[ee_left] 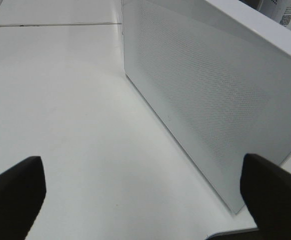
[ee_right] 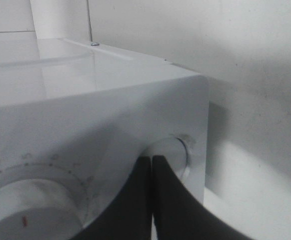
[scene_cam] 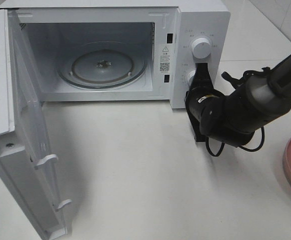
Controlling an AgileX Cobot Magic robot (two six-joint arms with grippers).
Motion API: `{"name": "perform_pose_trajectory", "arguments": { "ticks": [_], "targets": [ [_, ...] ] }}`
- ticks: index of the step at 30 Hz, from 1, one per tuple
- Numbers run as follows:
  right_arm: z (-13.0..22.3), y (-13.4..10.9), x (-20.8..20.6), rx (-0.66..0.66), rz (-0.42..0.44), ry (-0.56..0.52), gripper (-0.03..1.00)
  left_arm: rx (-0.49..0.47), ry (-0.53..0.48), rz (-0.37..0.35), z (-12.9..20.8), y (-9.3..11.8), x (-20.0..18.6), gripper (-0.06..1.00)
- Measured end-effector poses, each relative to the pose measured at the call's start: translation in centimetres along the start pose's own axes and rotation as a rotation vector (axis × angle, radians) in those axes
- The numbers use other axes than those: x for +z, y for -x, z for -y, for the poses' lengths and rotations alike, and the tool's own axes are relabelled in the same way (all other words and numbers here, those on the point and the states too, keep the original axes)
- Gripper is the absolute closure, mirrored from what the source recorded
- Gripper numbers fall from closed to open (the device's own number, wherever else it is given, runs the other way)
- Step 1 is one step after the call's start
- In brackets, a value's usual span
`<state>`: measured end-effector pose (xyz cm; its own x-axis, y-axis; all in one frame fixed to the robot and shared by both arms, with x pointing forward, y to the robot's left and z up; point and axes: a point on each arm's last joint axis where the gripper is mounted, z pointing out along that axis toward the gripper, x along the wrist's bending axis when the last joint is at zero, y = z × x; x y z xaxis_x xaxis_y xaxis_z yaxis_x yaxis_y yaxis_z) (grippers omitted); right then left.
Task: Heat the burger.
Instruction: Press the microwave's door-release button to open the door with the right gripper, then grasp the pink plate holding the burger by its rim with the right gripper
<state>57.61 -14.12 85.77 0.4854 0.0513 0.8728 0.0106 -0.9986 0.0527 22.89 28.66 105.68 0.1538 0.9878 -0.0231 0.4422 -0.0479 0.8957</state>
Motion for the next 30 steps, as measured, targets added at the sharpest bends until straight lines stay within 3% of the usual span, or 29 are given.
{"name": "perform_pose_trajectory", "arguments": {
  "ticks": [8, 15, 21, 23, 25, 26, 28, 29, 30],
  "targets": [
    [-0.5, -0.9, -2.4, -0.066, -0.017, -0.07, 0.95, 0.0, 0.0, 0.0, 0.0, 0.0, 0.0, -0.03],
    [-1.5, 0.5, -5.5, -0.152, 0.091, -0.15, 0.95, 0.0, 0.0, 0.0, 0.0, 0.0, 0.0, -0.03],
    [-1.9, 0.7, -6.8, -0.223, 0.11, -0.192, 0.95, 0.0, 0.0, 0.0, 0.0, 0.0, 0.0, -0.03],
    [-2.1, 0.6, -8.1, -0.34, 0.134, -0.24, 0.95, 0.0, 0.0, 0.0, 0.0, 0.0, 0.0, -0.03],
    [-2.1, 0.4, -8.3, -0.365, 0.136, -0.251, 0.95, 0.0, 0.0, 0.0, 0.0, 0.0, 0.0, -0.03],
    [-2.1, 0.3, -8.8, -0.445, 0.154, -0.284, 0.95, 0.0, 0.0, 0.0, 0.0, 0.0, 0.0, -0.03],
    [-2.0, 0.2, -9.1, -0.478, 0.158, -0.299, 0.94, 0.0, 0.0, 0.0, 0.0, 0.0, 0.0, -0.03],
    [-2.0, 0.1, -9.6, -0.568, 0.175, -0.338, 0.94, 0.0, 0.0, 0.0, 0.0, 0.0, 0.0, -0.03],
    [-2.0, 0.1, -9.6, -0.568, 0.175, -0.338, 0.94, 0.0, 0.0, 0.0, 0.0, 0.0, 0.0, -0.03]
  ]
}}
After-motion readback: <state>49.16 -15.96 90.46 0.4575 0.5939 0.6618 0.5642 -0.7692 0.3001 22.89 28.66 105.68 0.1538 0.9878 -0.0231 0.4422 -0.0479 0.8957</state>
